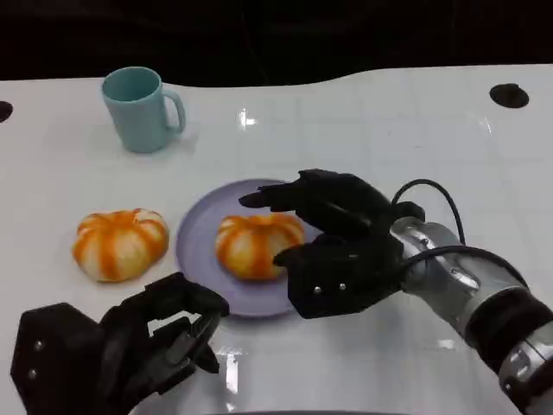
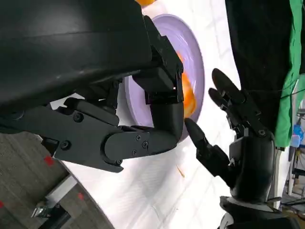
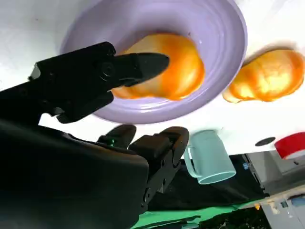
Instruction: Grasp the bread from the table and place it into the plate.
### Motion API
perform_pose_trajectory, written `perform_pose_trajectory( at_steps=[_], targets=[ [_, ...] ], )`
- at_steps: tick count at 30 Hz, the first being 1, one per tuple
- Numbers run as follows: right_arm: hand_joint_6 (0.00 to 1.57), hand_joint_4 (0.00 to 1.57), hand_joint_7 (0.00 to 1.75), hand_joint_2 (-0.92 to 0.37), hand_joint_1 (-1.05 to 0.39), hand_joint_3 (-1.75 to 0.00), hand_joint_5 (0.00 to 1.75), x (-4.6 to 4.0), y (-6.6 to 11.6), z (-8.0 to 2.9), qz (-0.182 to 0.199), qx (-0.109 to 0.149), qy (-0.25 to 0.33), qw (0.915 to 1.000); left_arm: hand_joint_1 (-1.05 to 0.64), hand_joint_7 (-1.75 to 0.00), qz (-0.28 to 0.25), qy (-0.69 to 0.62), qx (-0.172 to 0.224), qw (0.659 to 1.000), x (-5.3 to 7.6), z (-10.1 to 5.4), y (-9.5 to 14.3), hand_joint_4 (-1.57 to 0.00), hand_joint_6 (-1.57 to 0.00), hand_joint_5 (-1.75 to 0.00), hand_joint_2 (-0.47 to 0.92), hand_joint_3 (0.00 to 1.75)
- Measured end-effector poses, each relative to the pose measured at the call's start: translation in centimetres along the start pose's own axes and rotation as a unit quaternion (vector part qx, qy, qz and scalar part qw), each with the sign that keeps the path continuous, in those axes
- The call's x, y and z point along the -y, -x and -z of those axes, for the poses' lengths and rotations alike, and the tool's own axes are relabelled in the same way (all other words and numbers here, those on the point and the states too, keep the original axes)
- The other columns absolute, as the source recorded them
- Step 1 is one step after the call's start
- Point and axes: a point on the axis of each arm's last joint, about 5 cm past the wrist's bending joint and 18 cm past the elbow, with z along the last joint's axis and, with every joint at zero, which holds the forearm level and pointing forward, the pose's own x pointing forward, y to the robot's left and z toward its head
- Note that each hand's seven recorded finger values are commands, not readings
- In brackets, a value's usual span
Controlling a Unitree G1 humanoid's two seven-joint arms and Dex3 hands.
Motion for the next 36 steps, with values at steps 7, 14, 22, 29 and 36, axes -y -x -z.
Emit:
perform_pose_trajectory(
  at_steps=[7,14,22,29,36],
  targets=[
    [0.36,0.02,0.01,-0.92,-0.61,-0.24,0.52,-0.13,1.1,0.3,-0.001,0.011,-0.003,0.9999,-0.43,-1.31,0.000,0.004,-0.004,1.000,0.1,0.3,0.2,-0.60,-0.63,-1.74,0.92,0.47],
    [0.42,0.12,0.04,-0.92,-0.55,-0.20,0.61,0.16,3.8,1.0,0.041,0.028,-0.046,0.9977,-0.44,-1.30,0.001,0.004,-0.001,1.000,0.2,0.1,0.3,-0.62,-0.65,-1.74,0.92,0.46],
    [0.58,0.36,0.11,-0.92,-0.39,-0.18,0.76,0.53,9.3,2.1,0.093,0.050,-0.137,0.9849,-0.44,-1.30,0.000,0.005,-0.003,1.000,0.2,0.1,0.4,-0.61,-0.64,-1.74,0.92,0.45],
    [0.76,0.49,0.30,-0.92,-0.24,-0.22,1.17,-0.04,12.9,2.2,0.129,0.048,-0.258,0.9562,-0.44,-1.30,0.001,0.007,-0.004,1.000,0.2,0.0,0.4,-0.61,-0.64,-1.74,0.92,0.44],
    [0.64,0.64,1.26,-0.61,-0.16,-1.05,1.48,-0.97,16.2,2.2,0.163,0.021,-0.343,0.9249,-0.44,-1.27,0.000,0.010,-0.005,1.000,0.1,0.0,0.5,-0.62,-0.65,-1.74,0.92,0.44]
  ],
)
